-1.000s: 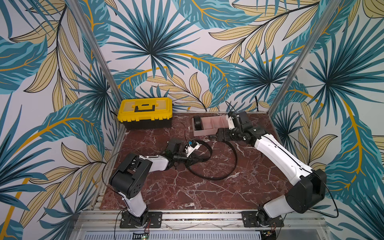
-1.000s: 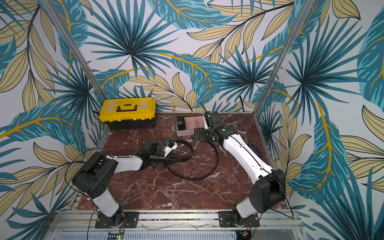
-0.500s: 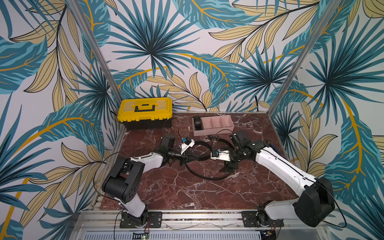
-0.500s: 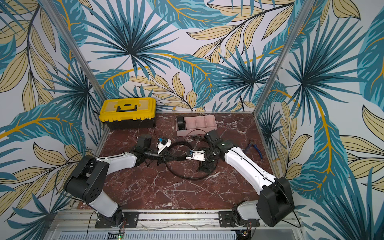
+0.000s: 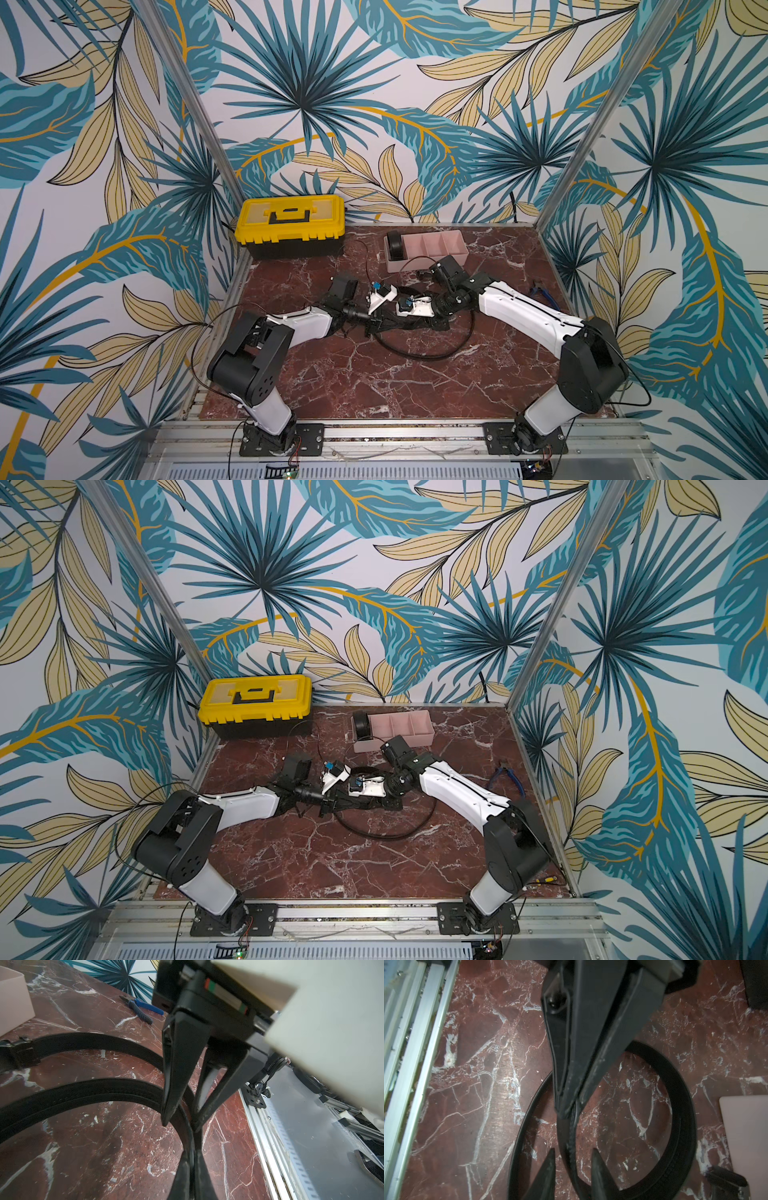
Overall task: Place the belts into the storage roll
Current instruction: Roll the belt at the center of the board.
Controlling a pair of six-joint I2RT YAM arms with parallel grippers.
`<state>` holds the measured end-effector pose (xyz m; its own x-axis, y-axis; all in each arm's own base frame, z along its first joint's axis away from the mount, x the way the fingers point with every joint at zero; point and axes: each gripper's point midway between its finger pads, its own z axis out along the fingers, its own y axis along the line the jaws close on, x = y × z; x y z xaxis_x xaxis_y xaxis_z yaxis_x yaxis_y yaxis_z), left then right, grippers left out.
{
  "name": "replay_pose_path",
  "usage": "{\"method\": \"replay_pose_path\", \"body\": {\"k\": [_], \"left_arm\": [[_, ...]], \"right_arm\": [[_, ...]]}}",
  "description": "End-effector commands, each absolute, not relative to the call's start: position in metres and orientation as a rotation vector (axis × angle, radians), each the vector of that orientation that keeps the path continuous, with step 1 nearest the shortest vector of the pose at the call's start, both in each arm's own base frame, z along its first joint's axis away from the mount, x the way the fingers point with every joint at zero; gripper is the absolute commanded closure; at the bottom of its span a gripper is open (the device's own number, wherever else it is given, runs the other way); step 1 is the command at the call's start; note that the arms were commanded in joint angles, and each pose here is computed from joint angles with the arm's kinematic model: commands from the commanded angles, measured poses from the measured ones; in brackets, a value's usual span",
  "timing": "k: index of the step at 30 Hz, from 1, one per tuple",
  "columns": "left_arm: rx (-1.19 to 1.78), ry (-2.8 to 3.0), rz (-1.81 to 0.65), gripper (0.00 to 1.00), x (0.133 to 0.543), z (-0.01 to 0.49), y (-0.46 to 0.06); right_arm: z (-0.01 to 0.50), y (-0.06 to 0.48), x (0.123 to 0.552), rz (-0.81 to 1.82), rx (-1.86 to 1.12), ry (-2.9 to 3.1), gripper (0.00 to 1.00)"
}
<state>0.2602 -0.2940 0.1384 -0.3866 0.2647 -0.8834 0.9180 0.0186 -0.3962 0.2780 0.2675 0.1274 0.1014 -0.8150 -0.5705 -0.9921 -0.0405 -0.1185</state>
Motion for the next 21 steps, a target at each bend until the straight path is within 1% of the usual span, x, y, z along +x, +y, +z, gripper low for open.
{"method": "replay_pose_path", "body": {"k": [1,3,6,7,10,11,14,15,16,18,21], "left_arm": [[1.227,1.68,-1.38,1.0,0.259,0.144,-0.295],[1.222,1.688,-1.373,1.0,0.259,0.143,-0.294],[1.193,1.725,-1.352,1.0,0.263,0.141,-0.293],[1.166,1.755,-1.322,0.96,0.269,0.14,-0.293],[1.089,1.808,-1.211,0.61,0.285,0.144,-0.287],[1.07,1.809,-1.166,0.56,0.289,0.149,-0.284],[1.002,1.817,-1.041,0.45,0.303,0.161,-0.274],[0.967,1.83,-1.011,0.08,0.309,0.163,-0.27],[0.926,1.848,-0.984,0.01,0.315,0.165,-0.266],[0.817,1.901,-0.927,0.0,0.33,0.166,-0.256],[0.557,2.013,-0.886,0.0,0.354,0.165,-0.237]], "right_arm": [[0.118,0.272,0.276,0.528,-1.878,1.796,0.85],[0.115,0.271,0.273,0.546,-1.869,1.824,1.0],[0.114,0.27,0.268,0.58,-1.821,1.891,1.0],[0.114,0.269,0.27,0.583,-1.786,1.932,1.0],[0.116,0.268,0.274,0.598,-1.642,2.072,1.0],[0.116,0.269,0.274,0.617,-1.595,2.112,1.0],[0.119,0.272,0.285,0.637,-1.382,2.252,1.0],[0.119,0.274,0.291,0.635,-1.298,2.309,1.0],[0.118,0.274,0.298,0.617,-1.212,2.366,1.0],[0.113,0.273,0.31,0.594,-1.036,2.487,1.0],[0.096,0.272,0.324,0.573,-0.781,2.674,1.0]]}}
